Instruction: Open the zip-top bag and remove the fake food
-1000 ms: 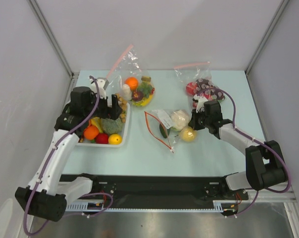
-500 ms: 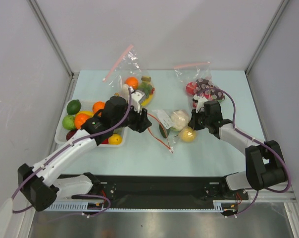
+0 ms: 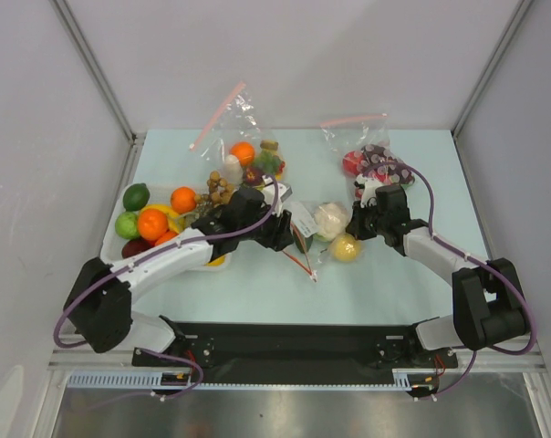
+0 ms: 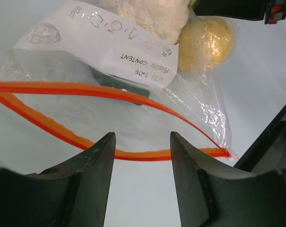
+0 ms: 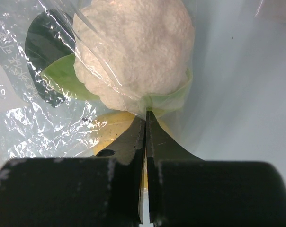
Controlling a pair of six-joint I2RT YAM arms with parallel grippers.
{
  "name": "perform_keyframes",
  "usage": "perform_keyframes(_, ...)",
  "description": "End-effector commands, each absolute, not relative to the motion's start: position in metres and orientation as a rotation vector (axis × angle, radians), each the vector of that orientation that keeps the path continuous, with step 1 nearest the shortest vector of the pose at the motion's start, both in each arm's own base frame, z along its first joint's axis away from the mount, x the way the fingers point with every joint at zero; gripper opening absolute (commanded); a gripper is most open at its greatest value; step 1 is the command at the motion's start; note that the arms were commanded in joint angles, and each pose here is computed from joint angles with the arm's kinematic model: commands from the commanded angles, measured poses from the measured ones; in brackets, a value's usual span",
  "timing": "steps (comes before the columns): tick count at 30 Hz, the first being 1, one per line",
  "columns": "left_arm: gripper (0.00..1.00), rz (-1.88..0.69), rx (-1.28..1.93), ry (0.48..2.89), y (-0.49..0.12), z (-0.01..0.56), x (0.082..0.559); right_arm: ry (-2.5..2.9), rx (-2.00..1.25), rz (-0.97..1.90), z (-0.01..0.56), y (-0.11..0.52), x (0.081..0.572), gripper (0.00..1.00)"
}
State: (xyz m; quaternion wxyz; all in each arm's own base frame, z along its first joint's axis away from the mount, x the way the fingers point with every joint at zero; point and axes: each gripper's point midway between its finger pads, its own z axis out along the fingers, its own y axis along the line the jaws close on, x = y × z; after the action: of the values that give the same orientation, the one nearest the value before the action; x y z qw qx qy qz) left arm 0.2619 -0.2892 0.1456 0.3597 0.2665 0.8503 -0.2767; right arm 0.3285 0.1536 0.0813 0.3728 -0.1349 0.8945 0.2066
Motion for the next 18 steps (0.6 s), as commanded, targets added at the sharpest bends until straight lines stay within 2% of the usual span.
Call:
perform_keyframes(1,0.54,-0.756,0.663,2.136,-0.306,0.143,0.276,2.262,-0.360,0.557,0.089,0.160,0.334,0.00)
perform_keyframes(9,0.55,-0.765,0.666,2.135,-0.328,0.112,0.297,2.271,-0.366,0.563,0.086,0.161,0.332,0.00)
perform_keyframes(14,0.67,-0.773,0.639,2.131,-0.337,0.104,0.308,2.282,-0.376,0.572,0.083,0.165,0.330,0.00)
perform_keyframes(15,0.74,-0.775,0.630,2.128,-0.338,0.105,0.310,2.283,-0.381,0.574,0.082,0.166,0.329,0.00)
perform_keyframes(18,0.80,-0.762,0.613,2.137,-0.340,0.097,0.316,2.293,-0.387,0.581,0.079,0.169,0.327,0.00)
